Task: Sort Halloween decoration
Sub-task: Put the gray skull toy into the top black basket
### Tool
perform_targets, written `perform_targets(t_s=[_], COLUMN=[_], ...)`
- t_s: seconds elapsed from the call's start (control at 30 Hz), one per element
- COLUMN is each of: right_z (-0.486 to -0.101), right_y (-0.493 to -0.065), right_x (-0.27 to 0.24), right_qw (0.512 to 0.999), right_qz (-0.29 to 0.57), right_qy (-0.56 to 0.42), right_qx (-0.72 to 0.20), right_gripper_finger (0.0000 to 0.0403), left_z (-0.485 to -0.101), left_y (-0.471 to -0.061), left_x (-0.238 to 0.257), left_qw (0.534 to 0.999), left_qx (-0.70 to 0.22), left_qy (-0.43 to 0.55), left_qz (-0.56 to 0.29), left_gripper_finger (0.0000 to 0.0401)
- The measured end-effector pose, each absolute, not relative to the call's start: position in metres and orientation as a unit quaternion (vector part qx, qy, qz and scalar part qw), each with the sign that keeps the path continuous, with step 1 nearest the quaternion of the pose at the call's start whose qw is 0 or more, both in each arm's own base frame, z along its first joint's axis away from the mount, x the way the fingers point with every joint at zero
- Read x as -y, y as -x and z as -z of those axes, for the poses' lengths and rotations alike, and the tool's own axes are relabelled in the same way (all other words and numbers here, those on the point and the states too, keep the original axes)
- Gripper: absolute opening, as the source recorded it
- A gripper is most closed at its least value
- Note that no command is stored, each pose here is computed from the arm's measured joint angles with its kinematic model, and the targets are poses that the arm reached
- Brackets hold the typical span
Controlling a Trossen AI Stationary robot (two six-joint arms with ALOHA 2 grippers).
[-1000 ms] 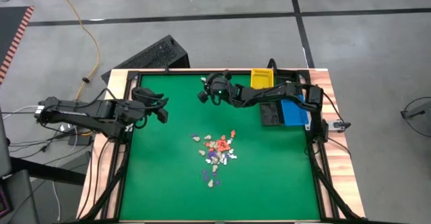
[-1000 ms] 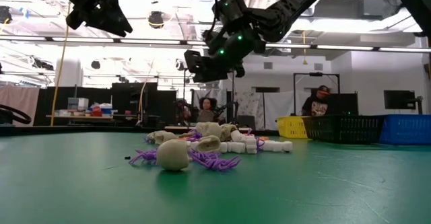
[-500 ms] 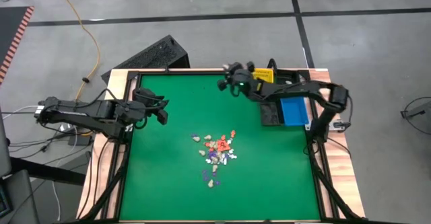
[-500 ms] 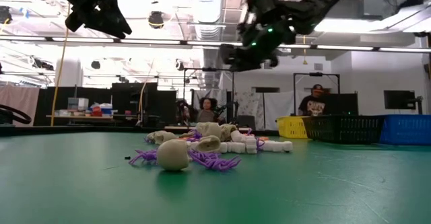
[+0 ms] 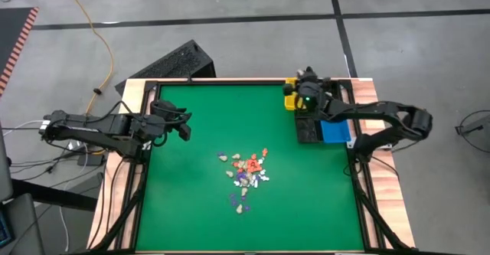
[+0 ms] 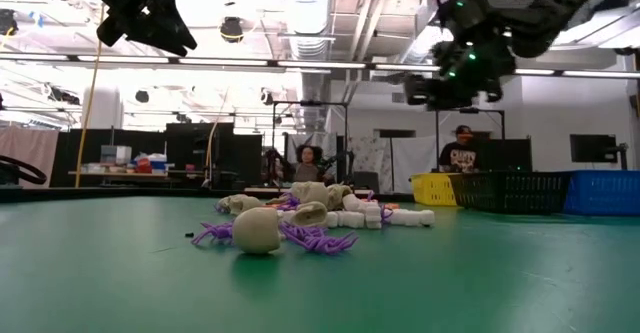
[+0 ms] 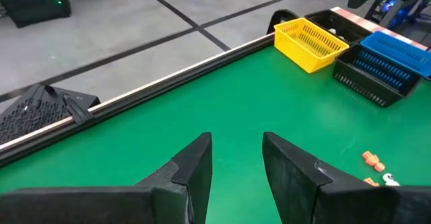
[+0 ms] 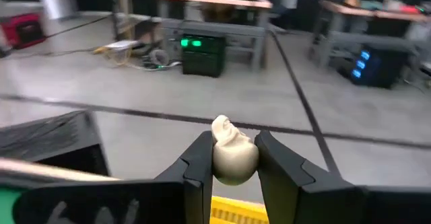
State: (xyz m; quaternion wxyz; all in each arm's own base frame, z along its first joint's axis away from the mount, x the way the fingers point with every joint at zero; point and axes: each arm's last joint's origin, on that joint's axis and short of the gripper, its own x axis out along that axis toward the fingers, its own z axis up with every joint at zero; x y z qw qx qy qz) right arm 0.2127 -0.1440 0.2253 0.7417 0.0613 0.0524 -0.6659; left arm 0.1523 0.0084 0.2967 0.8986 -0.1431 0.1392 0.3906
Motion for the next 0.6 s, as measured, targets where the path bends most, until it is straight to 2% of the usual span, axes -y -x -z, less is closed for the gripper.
perform_targets(t_s=[0.37, 0.6], right_z=[-0.182, -0.172], right_y=[-0.165, -0.154], right_x=[0.147, 0.153], right_qw=[0.673, 0.661], right_qz=[0.723, 0.721], right_qy=[-0.146, -0.193], right_qx=[-0.056, -0.08], right_gripper_finger=[0.0111, 0.0111], left_z=[-0.297, -0.297], left_y=[-0.152, -0.152], left_x=[-0.009, -0.009], left_qw=[0.898, 0.897], left_qx=[-0.137, -0.136], left_qy=[0.145, 0.146], left_qz=[-0.393, -0.394], left_gripper_finger=[0.0121, 0.0121])
